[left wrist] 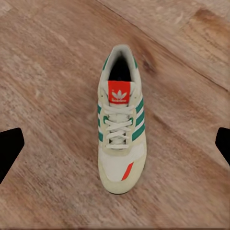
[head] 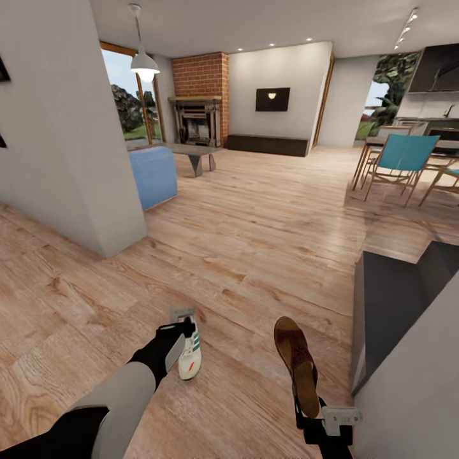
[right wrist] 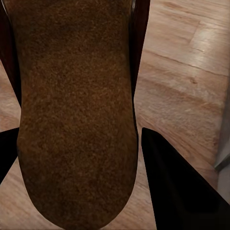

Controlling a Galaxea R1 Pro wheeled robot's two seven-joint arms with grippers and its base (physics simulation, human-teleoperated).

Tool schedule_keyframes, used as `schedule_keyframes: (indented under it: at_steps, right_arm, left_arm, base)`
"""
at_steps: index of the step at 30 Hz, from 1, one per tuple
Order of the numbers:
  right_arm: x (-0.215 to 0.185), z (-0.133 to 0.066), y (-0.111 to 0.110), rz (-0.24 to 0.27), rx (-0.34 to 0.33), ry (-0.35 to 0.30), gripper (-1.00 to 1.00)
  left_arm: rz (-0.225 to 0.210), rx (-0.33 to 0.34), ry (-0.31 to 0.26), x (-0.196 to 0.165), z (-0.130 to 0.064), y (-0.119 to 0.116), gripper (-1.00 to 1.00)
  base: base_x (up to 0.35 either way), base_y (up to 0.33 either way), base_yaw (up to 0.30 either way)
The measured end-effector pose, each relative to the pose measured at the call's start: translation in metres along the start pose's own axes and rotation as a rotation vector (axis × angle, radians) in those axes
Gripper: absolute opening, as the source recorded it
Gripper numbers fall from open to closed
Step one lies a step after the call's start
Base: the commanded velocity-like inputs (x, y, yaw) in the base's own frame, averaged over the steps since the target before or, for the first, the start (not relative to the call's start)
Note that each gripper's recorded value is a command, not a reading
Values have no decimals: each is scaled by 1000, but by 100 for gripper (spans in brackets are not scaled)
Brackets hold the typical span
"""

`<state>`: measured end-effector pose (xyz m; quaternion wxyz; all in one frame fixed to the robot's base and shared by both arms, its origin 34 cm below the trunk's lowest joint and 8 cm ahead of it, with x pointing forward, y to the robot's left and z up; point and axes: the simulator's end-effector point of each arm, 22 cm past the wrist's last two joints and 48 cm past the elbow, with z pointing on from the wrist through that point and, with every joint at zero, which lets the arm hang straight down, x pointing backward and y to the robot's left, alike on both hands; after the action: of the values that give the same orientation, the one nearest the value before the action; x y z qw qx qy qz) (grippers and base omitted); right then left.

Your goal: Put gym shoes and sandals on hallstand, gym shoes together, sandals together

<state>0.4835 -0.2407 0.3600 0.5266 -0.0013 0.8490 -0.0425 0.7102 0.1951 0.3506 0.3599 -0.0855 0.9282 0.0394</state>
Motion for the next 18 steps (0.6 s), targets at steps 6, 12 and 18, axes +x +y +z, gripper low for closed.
schedule_keyframes:
  at_steps: [6, 12, 18]
  right_arm:
    - [4, 0, 0, -2, 0, 9, -100]
    - [7, 1, 0, -2, -1, 17, -100]
    - [11, 2, 1, -3, -1, 27, -100]
  left_arm:
    - [0, 0, 19, 13, 4, 0, 100]
    - [-1, -1, 33, 21, 8, 0, 100]
    - [0, -2, 44, 27, 11, 0, 100]
  base:
    - [0, 0, 0]
    - [0, 0, 0]
    - [0, 0, 0]
